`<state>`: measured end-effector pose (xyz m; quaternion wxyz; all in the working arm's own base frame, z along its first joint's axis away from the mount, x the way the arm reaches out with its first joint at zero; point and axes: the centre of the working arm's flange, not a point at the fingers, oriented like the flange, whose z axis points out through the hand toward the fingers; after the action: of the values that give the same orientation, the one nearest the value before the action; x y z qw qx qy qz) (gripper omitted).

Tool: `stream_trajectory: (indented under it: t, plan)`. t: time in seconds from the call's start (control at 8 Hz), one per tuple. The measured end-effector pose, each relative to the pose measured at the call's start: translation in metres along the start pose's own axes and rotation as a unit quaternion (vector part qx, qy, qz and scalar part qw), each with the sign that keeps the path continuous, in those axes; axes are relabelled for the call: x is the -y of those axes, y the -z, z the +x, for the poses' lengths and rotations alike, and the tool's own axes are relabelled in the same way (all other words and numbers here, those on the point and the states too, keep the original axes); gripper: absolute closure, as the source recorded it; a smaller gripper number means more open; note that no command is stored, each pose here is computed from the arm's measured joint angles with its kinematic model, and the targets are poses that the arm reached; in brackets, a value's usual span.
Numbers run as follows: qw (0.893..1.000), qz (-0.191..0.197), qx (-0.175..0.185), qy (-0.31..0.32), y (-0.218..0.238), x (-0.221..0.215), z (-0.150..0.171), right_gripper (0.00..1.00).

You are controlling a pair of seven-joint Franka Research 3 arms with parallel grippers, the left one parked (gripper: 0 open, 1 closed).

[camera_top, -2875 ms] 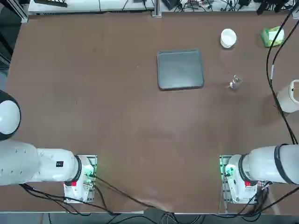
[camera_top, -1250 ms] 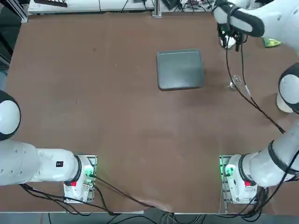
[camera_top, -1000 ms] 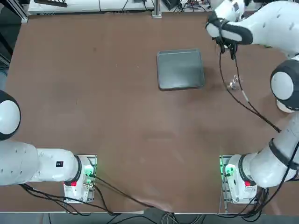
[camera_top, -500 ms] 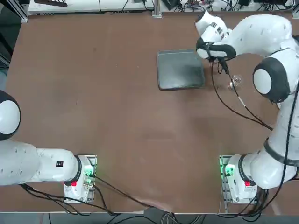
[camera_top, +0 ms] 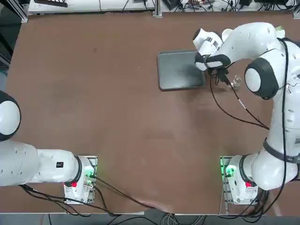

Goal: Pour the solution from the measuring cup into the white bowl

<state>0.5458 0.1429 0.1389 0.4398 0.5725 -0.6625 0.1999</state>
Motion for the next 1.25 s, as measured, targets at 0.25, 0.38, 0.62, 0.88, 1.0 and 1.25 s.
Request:
stream_trajectory:
  t: [0.25, 0.38, 0.62, 0.88, 1.0, 1.25]
  plan:
    - [0.998, -0.01, -0.031, -0.053, -0.015, 0.0, -0.004, 0.0]
    - [0.997, -0.014, -0.041, -0.071, -0.02, 0.0, -0.004, 0.0]
    - [0.993, -0.02, -0.062, -0.098, -0.031, 0.001, -0.004, 0.0]
    - [0.989, -0.018, -0.084, -0.119, -0.043, 0.004, -0.004, 0.0]
    - [0.988, -0.018, -0.091, -0.121, -0.05, 0.005, -0.007, 0.0]
    - [0.987, -0.019, -0.104, -0.122, -0.061, 0.007, -0.012, 0.0]
